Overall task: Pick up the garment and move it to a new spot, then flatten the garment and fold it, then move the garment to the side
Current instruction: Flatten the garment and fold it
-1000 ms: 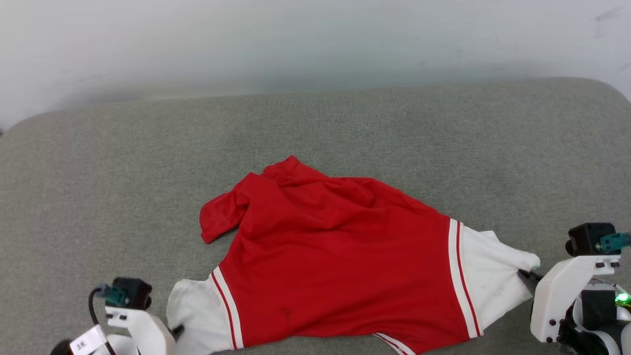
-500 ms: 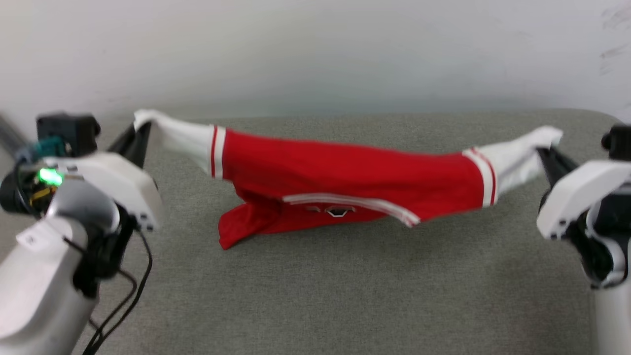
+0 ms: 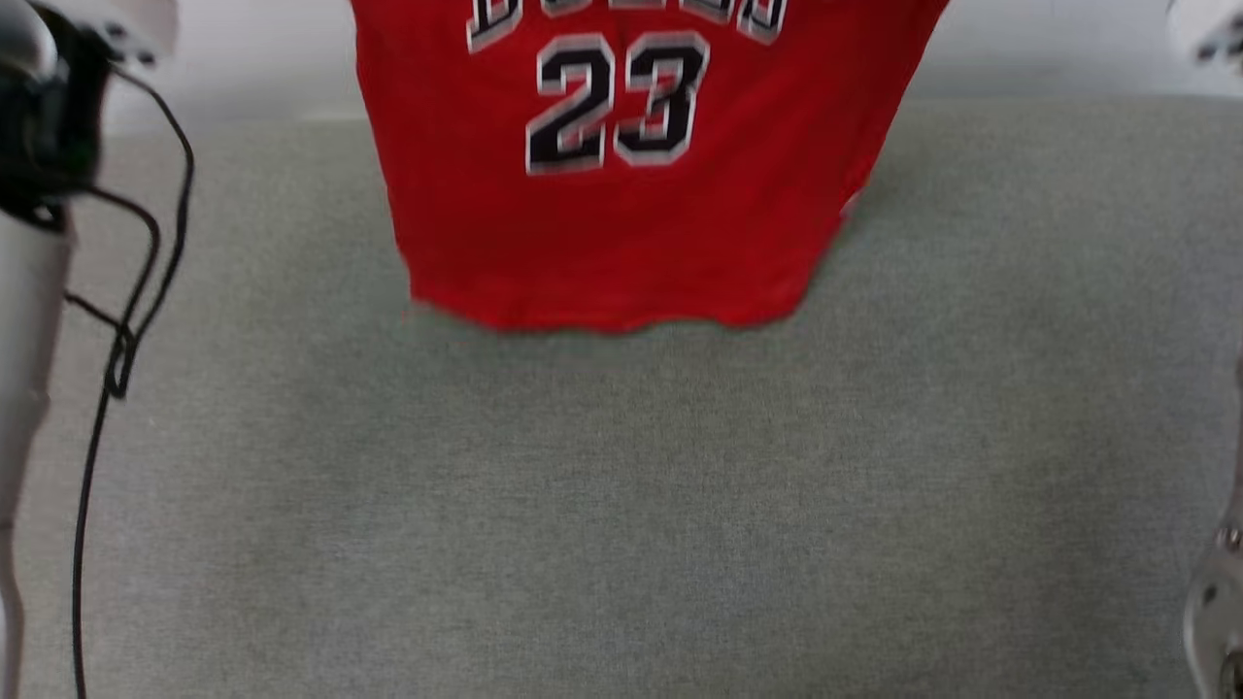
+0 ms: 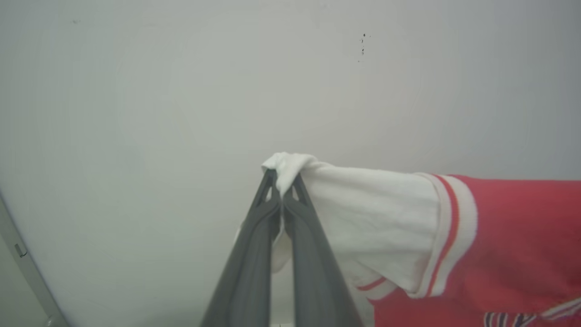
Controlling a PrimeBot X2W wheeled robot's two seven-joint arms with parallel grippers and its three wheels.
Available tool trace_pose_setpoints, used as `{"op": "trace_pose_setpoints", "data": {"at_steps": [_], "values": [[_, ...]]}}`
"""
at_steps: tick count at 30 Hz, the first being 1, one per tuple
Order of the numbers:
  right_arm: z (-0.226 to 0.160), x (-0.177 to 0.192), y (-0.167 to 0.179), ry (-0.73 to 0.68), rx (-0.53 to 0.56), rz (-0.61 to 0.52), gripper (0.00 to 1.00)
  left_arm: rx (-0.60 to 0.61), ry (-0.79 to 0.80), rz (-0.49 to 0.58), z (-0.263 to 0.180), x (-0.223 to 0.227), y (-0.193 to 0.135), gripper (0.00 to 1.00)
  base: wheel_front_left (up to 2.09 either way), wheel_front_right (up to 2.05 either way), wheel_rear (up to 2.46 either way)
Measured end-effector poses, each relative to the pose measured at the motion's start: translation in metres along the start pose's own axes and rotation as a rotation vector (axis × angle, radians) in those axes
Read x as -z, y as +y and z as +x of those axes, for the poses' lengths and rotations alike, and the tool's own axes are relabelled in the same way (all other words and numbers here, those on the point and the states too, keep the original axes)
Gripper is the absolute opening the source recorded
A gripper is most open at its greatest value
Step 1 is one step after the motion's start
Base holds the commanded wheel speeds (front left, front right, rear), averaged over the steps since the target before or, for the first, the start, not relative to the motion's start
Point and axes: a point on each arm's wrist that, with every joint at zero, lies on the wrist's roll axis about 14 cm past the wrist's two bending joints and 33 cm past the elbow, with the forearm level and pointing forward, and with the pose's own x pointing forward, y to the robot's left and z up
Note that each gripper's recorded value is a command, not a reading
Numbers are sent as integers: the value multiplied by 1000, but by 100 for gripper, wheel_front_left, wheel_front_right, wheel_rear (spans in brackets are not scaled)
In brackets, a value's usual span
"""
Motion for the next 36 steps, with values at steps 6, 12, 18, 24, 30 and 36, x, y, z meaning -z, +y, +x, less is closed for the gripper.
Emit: {"op": "trace_pose_setpoints", "data": {"at_steps": [6, 12, 18, 24, 30, 36], "values": [[48, -17, 2, -63, -4, -48, 0, -18, -57, 8, 47, -6, 14, 0, 0, 0, 0], [85, -6, 1, -80, -3, -58, 0, -11, -42, -38, 82, 22, 20, 0, 0, 0, 0], [102, 68, 9, 47, -27, -48, 0, -8, 72, -78, 93, 95, 24, 0, 0, 0, 0], [96, 157, 23, 221, -56, -7, 0, -35, 218, -147, 77, 174, 29, 0, 0, 0, 0], [64, 220, 31, 364, -67, 31, 0, -69, 343, -187, 33, 230, 28, 0, 0, 0, 0], [3, 257, 31, 466, -54, 76, 0, -84, 451, -202, -36, 263, 22, 0, 0, 0, 0]]}}
